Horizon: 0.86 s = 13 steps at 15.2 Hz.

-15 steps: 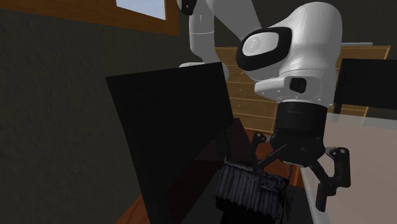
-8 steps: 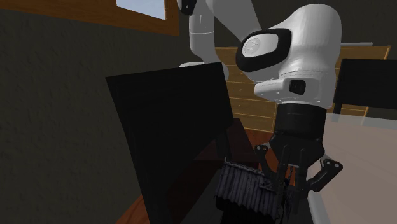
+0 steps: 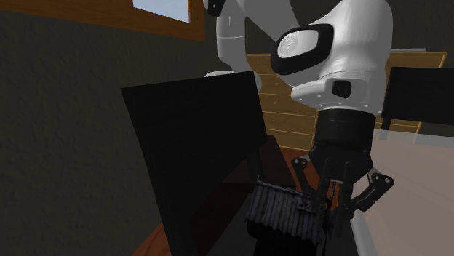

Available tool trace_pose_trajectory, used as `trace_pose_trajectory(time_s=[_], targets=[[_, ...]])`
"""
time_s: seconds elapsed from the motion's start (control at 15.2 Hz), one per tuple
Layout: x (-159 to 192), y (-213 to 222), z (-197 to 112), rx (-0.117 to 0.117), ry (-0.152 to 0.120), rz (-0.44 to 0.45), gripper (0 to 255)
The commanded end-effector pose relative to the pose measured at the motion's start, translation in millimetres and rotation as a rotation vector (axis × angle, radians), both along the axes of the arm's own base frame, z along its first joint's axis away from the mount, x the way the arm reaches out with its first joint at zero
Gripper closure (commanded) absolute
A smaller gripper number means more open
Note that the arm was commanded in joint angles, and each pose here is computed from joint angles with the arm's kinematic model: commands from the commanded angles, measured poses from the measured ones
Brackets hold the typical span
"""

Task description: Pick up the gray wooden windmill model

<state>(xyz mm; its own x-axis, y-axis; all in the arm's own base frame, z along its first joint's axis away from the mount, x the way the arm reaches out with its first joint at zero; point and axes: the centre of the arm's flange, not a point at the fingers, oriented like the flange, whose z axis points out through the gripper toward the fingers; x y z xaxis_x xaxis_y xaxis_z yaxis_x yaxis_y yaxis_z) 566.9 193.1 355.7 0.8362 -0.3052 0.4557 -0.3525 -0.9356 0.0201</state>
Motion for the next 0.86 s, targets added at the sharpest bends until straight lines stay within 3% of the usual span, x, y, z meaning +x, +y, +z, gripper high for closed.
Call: trace_pose_trajectory(time_s=[0.0,0.79], targets=[[0,0,12,0.0,-0.002,0.0,255],[0,0,66,0.0,-0.002,0.0,255]])
